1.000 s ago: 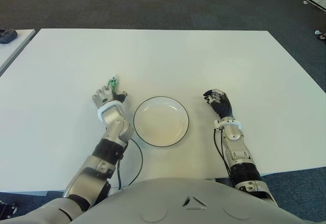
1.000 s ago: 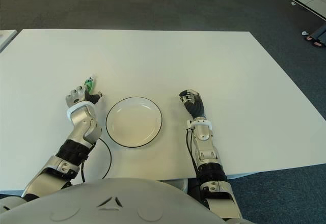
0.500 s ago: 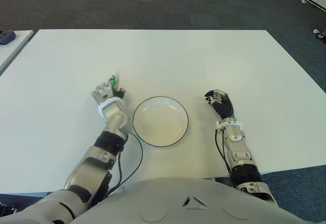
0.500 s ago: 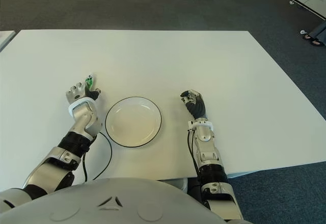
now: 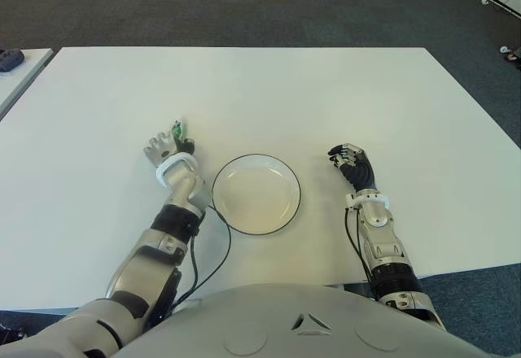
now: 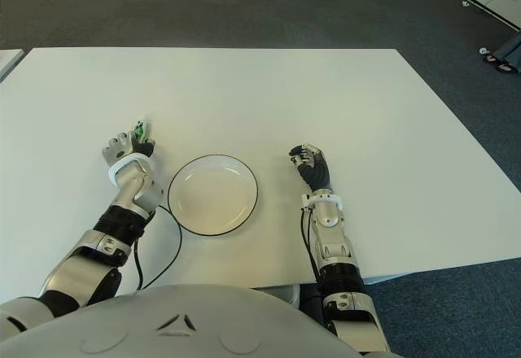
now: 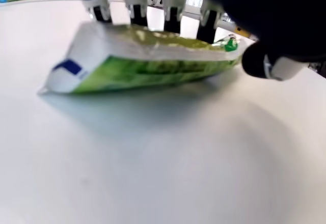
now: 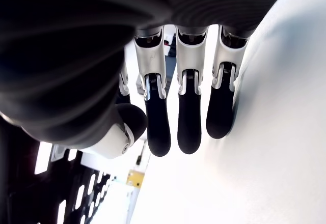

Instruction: Put the toothpaste on the table into the plate.

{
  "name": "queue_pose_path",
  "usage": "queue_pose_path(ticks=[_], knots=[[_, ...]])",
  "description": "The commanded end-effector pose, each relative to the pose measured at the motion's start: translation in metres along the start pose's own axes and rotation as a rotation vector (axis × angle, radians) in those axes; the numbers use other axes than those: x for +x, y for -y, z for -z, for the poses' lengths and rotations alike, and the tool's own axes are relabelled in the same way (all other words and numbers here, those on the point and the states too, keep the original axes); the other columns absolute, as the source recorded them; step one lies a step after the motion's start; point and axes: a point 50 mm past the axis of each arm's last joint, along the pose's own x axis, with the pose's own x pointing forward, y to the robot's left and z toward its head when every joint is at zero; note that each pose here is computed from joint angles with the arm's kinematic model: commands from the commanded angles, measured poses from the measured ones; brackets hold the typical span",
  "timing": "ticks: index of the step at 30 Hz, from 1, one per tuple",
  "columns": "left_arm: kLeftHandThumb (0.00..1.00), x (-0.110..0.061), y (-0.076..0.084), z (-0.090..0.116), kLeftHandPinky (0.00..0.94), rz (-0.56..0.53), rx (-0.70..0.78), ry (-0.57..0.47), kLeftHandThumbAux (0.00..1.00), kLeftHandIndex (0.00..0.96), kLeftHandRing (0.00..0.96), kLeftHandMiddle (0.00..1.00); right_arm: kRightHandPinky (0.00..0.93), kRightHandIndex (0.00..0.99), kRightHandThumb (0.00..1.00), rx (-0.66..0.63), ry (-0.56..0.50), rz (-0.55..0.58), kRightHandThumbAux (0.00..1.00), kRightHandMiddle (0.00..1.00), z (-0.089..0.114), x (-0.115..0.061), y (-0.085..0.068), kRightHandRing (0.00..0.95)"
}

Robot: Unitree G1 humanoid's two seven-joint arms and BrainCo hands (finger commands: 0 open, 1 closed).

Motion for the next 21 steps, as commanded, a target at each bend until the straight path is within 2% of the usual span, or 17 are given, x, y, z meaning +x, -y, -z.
queue_pose_path(ticks=[1,11,15,21], knots=[[0.631,-0.001,0.024,0.021,0.010,0.104,-0.012,-0.108,0.268,0.398,0.000,0.097,0.432,0.420,0.713,0.001,-0.023,-0.003,0.732,0.448,0.004,-0.002,0.001,0.430],[0.709,0.004,0.030,0.025,0.088,0.082,-0.057,-0.173,0.320,0.380,0.032,0.114,0.432,0.420,0.714,0.001,-0.020,-0.004,0.732,0.447,0.003,-0.001,0.001,0.428],[0.755,0.007,0.036,0.029,0.152,0.055,-0.077,-0.177,0.359,0.418,0.078,0.151,0.425,0.420,0.713,0.003,-0.022,-0.002,0.733,0.447,0.004,-0.001,0.002,0.427],[0.794,0.008,0.038,0.030,0.190,0.019,-0.095,-0.175,0.386,0.461,0.124,0.186,0.421,0.420,0.713,0.004,-0.021,0.002,0.733,0.445,0.003,-0.001,0.002,0.424]])
